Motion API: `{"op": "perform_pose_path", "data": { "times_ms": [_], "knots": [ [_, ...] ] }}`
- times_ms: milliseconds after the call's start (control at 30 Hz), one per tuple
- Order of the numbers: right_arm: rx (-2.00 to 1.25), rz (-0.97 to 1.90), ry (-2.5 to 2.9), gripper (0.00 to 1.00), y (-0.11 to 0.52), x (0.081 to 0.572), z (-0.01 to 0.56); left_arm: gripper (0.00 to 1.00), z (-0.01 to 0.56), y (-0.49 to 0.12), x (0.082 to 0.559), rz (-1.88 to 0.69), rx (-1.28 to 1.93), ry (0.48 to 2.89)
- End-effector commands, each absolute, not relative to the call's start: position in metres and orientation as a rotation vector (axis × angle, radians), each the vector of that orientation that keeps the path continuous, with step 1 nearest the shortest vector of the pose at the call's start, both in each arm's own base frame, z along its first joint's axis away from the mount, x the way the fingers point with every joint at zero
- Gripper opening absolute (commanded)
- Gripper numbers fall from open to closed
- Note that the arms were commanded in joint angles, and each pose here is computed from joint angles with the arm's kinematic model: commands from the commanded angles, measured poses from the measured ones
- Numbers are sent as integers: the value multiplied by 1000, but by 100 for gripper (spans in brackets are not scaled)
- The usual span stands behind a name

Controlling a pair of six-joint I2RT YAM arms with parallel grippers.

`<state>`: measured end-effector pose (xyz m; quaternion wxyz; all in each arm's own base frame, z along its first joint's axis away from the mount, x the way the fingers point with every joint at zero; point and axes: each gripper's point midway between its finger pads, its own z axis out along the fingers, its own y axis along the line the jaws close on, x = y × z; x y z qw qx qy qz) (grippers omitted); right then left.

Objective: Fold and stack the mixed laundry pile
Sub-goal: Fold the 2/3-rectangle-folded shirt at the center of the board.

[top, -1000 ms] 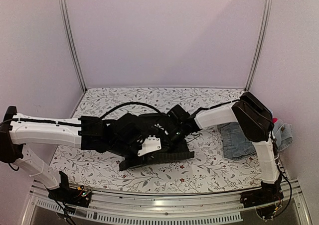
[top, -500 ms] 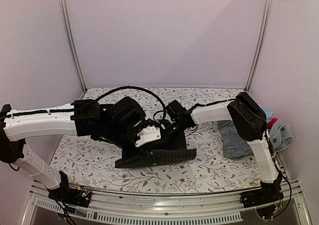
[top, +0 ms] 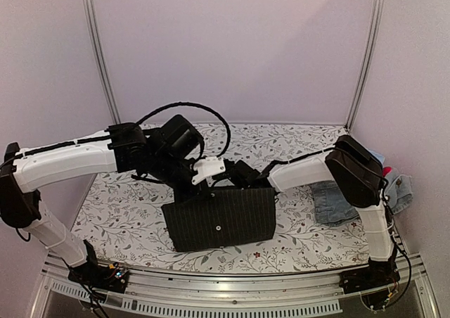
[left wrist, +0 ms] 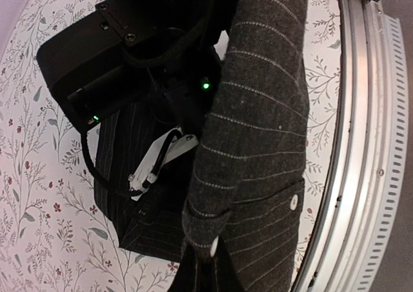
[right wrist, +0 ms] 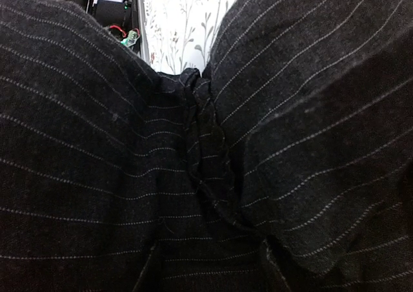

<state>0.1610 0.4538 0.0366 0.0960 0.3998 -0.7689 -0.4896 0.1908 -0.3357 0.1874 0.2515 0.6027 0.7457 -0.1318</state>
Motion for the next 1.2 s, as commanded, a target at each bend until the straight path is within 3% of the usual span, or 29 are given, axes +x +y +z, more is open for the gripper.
{"op": "perform_pose_path", "data": {
  "times_ms": [0, 167, 367, 767, 900, 1100, 1167],
  "knots": [
    [1210, -1507, -2416, 52, 451, 213, 78, 0, 188, -343, 203, -356, 1676, 1968],
    [1176, -1641, -2503, 56, 442, 275, 120, 0, 184, -347, 209, -390, 1698, 1948],
    [1071, -1757, -2585, 58, 415, 329, 146, 0, 189, -342, 260, -368, 1621, 1936],
    [645, -1715, -2872, 70, 350, 378, 146, 1, 125, -337, 353, -267, 1597, 1958],
    [499, -1652, -2912, 74, 332, 375, 124, 10, 106, -333, 381, -229, 1542, 1991],
    [467, -1561, -2992, 76, 318, 367, 119, 40, 124, -311, 432, -187, 1246, 2133],
    [460, -1532, -3022, 76, 313, 365, 120, 55, 145, -297, 436, -261, 1083, 2194]
  ]
}}
